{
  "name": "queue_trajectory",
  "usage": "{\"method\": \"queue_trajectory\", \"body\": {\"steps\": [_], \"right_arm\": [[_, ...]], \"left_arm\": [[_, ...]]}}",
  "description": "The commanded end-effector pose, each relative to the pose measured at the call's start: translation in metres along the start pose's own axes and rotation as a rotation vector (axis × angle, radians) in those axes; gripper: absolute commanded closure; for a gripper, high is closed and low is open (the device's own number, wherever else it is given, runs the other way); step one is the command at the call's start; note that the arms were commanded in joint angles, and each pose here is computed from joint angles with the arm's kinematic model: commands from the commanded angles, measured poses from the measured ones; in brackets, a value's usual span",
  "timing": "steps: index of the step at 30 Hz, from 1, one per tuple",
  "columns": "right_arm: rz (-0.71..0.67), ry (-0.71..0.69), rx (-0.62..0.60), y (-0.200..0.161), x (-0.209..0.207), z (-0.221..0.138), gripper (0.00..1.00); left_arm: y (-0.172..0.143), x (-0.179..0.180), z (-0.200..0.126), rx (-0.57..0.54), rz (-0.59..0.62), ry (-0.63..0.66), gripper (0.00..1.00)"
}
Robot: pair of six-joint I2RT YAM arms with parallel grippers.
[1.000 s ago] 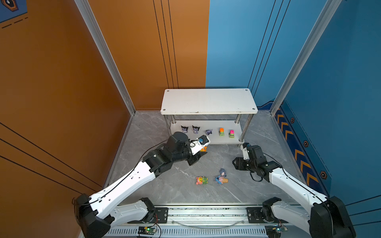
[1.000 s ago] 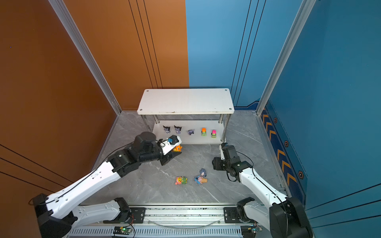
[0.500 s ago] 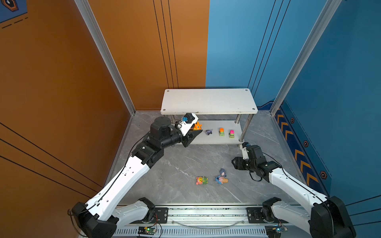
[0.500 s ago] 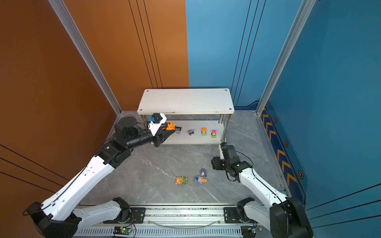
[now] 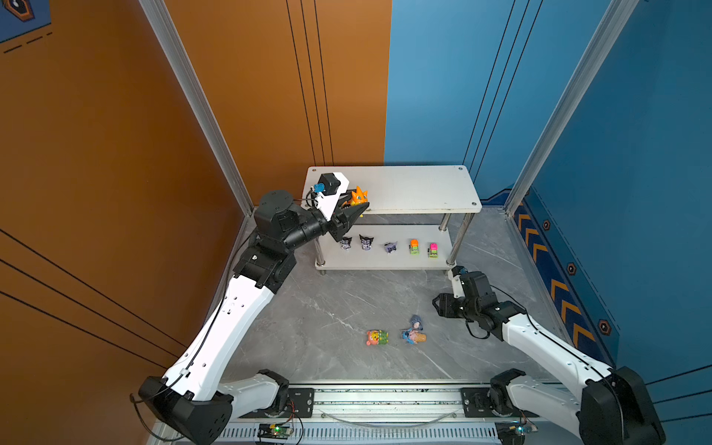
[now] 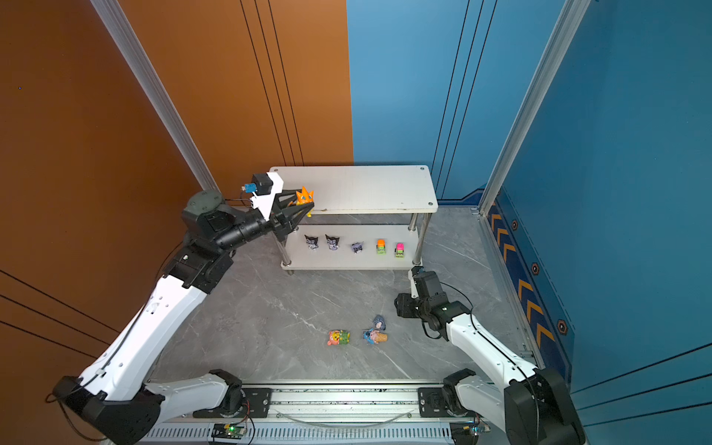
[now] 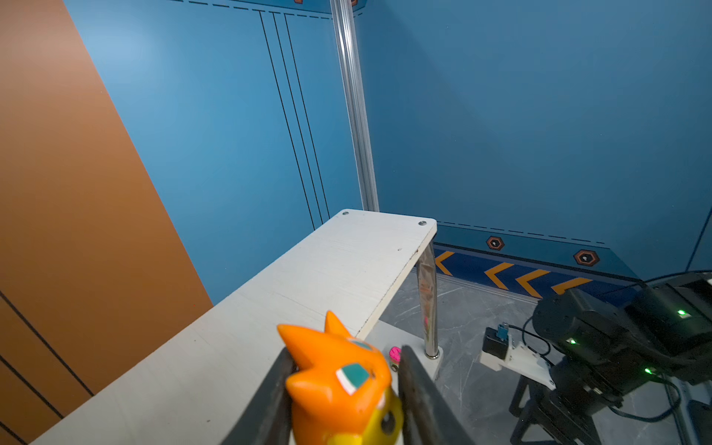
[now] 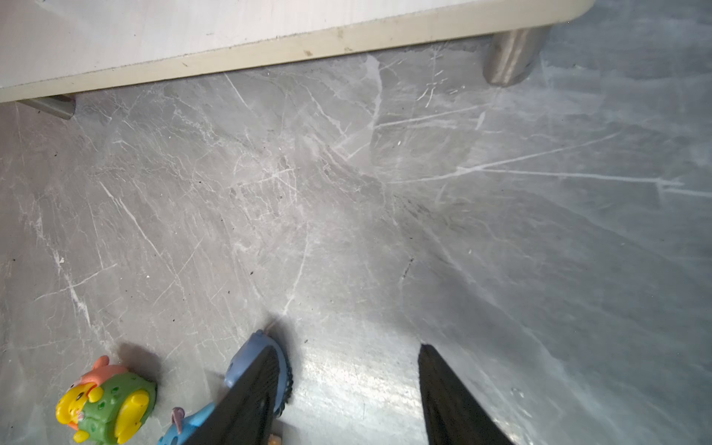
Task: Organize plastic toys on shelves
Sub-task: Place the plastic toy on the shelf.
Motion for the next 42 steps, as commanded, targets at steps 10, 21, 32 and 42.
{"method": "queue_trajectory", "body": {"steps": [10, 21, 32, 42], "right_arm": [[0.001, 0.019, -0.023, 0.007, 0.007, -0.003, 0.4], [0.004, 0.002, -0.001, 0.008, 0.004, 0.007, 0.4], [0.001, -0.019, 0.019, 0.012, 0.005, 0.012, 0.4], [0.017, -0.017, 0.036, 0.014, 0.008, 0.019, 0.4]], "left_arm": [[-0.035, 0.058, 0.019, -0.037, 0.049, 0.125, 0.71], [-0.078, 0.083, 0.041, -0.07, 0.053, 0.193, 0.69], [-0.122, 0.085, 0.046, -0.083, -0.003, 0.219, 0.69], [-0.13, 0.087, 0.048, -0.062, -0.005, 0.225, 0.63]]}}
Point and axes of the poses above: each gripper's point midway between its finger pads, its own z axis out along the fingers, its own x axis along the line the jaws close on, y = z × x, the point moved 9 cm from there along -z, back along the fingers, and after that the axes turned 14 degrees about z, right-handed, at the moved point
